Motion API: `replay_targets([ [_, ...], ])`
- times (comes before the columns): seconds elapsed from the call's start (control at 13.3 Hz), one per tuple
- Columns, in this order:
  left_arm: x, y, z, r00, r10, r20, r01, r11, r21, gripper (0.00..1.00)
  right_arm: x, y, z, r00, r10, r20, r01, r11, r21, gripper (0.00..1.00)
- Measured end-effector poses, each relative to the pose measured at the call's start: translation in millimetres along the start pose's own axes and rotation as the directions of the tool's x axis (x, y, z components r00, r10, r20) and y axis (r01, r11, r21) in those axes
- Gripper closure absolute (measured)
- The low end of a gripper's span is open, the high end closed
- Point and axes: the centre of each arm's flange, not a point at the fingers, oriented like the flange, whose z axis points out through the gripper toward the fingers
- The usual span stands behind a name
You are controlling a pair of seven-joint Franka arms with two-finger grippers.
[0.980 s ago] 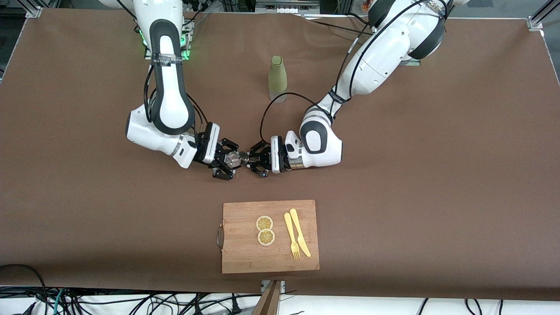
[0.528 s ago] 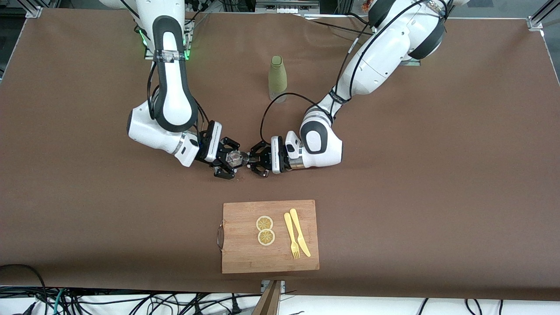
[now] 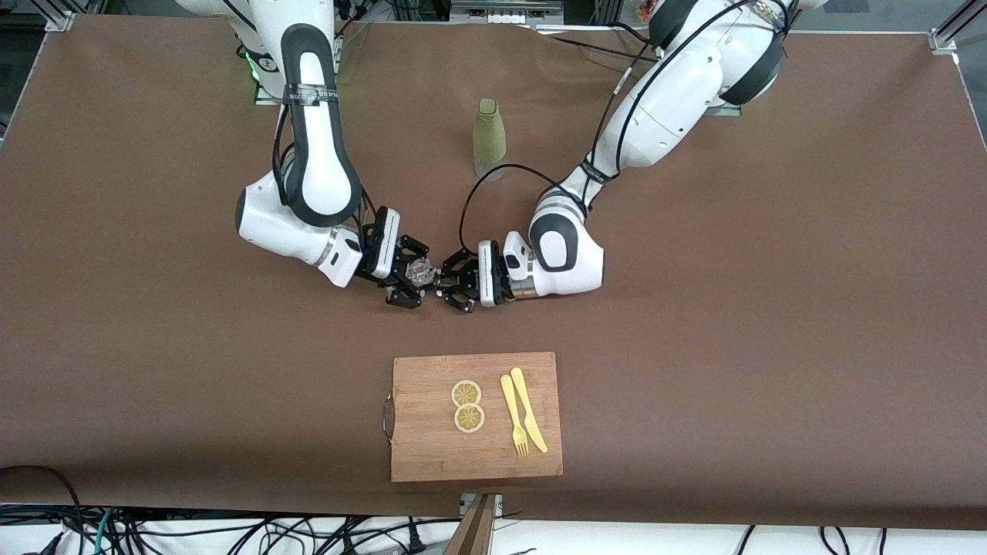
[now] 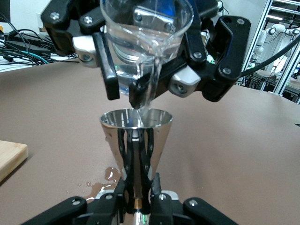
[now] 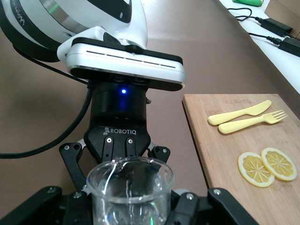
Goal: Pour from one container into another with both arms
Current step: 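Tilt the glass cup with the right gripper, pouring liquid into the jigger, then carry the glass cup back with the right gripper while the left gripper withdraws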
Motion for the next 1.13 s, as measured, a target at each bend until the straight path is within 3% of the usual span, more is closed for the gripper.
replay_targets([
  [0.3,0.2,-0.1,0.0,1.000,-0.005,0.000,0.005,1.000,0.000,0.78,-3.0,6.7,-9.7,1.000,0.020,0.004,-0.020,1.000,-0.019,0.82],
  [0.45,2.2,-1.0,-0.1,1.000,-0.014,-0.003,0.014,1.000,0.001,0.78,-4.7,15.6,-23.8,0.998,0.056,-0.020,-0.056,0.998,-0.031,0.82],
  [0.98,9.3,-12.3,-10.3,1.000,-0.016,-0.015,0.016,1.000,0.021,0.78,-9.6,41.8,-91.0,0.960,0.147,-0.238,-0.133,0.988,0.076,0.82],
  [1.13,11.8,-18.8,-20.4,1.000,-0.018,-0.020,0.019,0.999,0.030,0.78,-15.6,52.1,-116.1,0.948,0.152,-0.278,-0.128,0.987,0.100,0.82],
])
